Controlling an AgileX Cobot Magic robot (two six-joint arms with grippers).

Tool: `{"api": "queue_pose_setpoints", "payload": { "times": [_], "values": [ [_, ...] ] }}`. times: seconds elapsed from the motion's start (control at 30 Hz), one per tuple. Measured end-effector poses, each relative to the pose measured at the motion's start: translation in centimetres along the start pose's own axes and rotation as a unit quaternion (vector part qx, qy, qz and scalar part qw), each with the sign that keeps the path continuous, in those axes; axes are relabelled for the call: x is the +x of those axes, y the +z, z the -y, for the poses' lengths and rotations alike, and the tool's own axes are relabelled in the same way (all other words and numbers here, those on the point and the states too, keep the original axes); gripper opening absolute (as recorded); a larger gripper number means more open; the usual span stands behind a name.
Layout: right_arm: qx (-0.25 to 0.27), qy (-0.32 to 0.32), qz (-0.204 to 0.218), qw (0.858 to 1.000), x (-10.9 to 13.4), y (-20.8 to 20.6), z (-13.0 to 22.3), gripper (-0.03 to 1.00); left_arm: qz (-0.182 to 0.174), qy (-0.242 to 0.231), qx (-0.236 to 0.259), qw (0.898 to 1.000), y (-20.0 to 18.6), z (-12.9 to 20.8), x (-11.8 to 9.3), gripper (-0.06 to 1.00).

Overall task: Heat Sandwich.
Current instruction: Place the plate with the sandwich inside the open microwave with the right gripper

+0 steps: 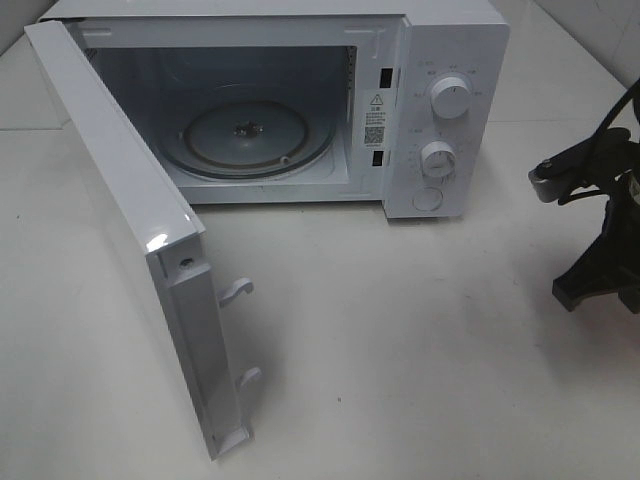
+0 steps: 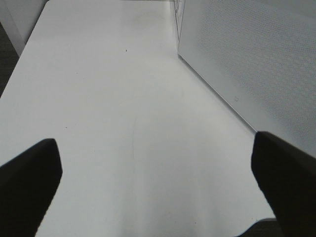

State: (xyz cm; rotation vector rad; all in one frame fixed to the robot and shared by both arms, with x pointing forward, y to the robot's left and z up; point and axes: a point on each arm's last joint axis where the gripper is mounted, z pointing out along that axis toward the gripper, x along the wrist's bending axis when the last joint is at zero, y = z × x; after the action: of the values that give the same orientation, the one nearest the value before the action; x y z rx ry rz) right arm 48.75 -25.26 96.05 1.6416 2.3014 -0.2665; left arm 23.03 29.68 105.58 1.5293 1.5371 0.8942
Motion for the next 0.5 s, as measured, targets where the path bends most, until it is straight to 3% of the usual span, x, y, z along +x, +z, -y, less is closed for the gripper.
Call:
{"api": "queue_pose_setpoints", "payload": {
  "times": [0.5],
  "values": [
    [-0.010, -0.043, 0.001, 0.999, 2.1, -1.5, 1.6, 0.03, 0.000, 0.000, 0.000, 1.000, 0.0, 0.0, 0.0, 0.99]
  ]
}}
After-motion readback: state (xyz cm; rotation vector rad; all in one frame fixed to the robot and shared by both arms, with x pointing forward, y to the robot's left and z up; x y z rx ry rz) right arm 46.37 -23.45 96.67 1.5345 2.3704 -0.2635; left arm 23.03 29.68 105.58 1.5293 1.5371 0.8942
